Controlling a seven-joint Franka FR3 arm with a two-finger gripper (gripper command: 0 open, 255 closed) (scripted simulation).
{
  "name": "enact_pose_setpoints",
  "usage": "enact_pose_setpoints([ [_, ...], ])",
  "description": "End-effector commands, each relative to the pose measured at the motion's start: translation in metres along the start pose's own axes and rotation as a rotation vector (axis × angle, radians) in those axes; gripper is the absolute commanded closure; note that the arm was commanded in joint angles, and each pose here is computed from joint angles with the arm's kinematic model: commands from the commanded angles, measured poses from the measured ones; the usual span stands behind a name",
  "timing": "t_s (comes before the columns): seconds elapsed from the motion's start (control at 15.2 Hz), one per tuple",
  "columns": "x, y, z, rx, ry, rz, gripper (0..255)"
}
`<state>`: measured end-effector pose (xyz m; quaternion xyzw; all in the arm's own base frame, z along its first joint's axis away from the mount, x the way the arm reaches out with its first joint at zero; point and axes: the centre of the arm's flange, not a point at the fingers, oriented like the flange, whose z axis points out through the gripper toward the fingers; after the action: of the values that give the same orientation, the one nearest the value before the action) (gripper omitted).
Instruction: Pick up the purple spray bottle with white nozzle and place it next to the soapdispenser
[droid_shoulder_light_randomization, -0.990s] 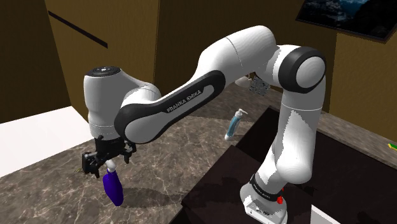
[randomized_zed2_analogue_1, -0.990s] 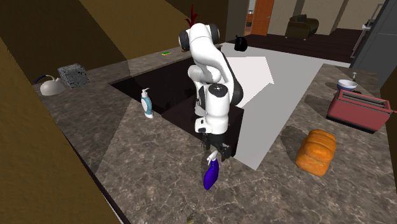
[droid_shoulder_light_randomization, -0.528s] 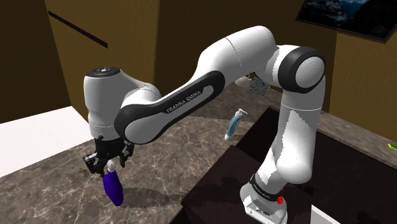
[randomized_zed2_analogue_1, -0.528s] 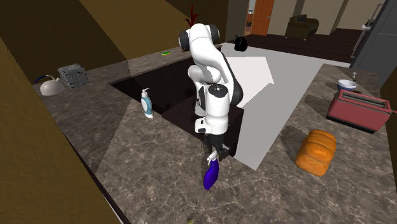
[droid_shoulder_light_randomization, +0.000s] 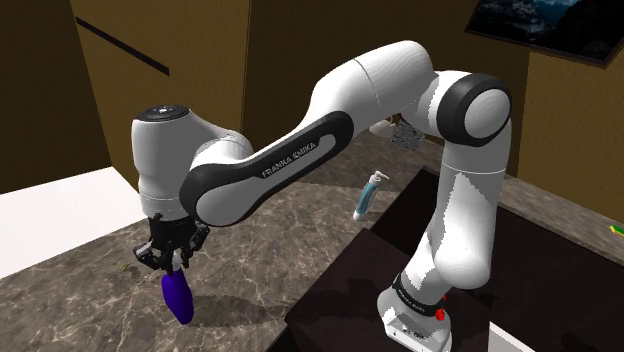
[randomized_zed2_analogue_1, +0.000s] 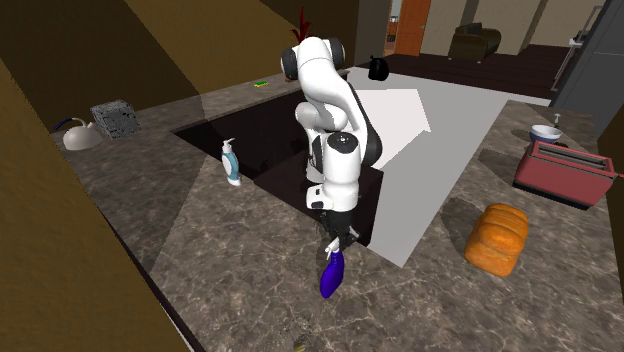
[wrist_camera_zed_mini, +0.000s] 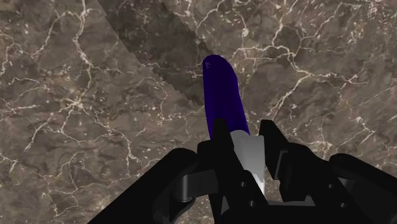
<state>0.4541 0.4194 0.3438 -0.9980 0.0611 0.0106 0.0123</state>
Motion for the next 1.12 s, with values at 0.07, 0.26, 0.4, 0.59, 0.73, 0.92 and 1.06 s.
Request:
enact_pose_setpoints([
  [0.07, 0.000, 0.000, -0.005, 0.000, 0.000, 0.000, 255],
  [0.26, 0.000, 0.000, -0.021, 0.000, 0.000, 0.000, 255],
  [0.4, -0.001, -0.001, -0.032, 0.000, 0.000, 0.000, 255],
  [0.59, -0.001, -0.001, -0.047, 0.000, 0.000, 0.000, 255],
  [0.73, -0.001, -0.001, -0.058, 0.000, 0.000, 0.000, 255],
  [0.92, -0.002, -0.002, -0.074, 0.000, 0.000, 0.000, 255],
  [1.06, -0.002, -0.002, -0.084, 0.000, 0.000, 0.000, 255],
])
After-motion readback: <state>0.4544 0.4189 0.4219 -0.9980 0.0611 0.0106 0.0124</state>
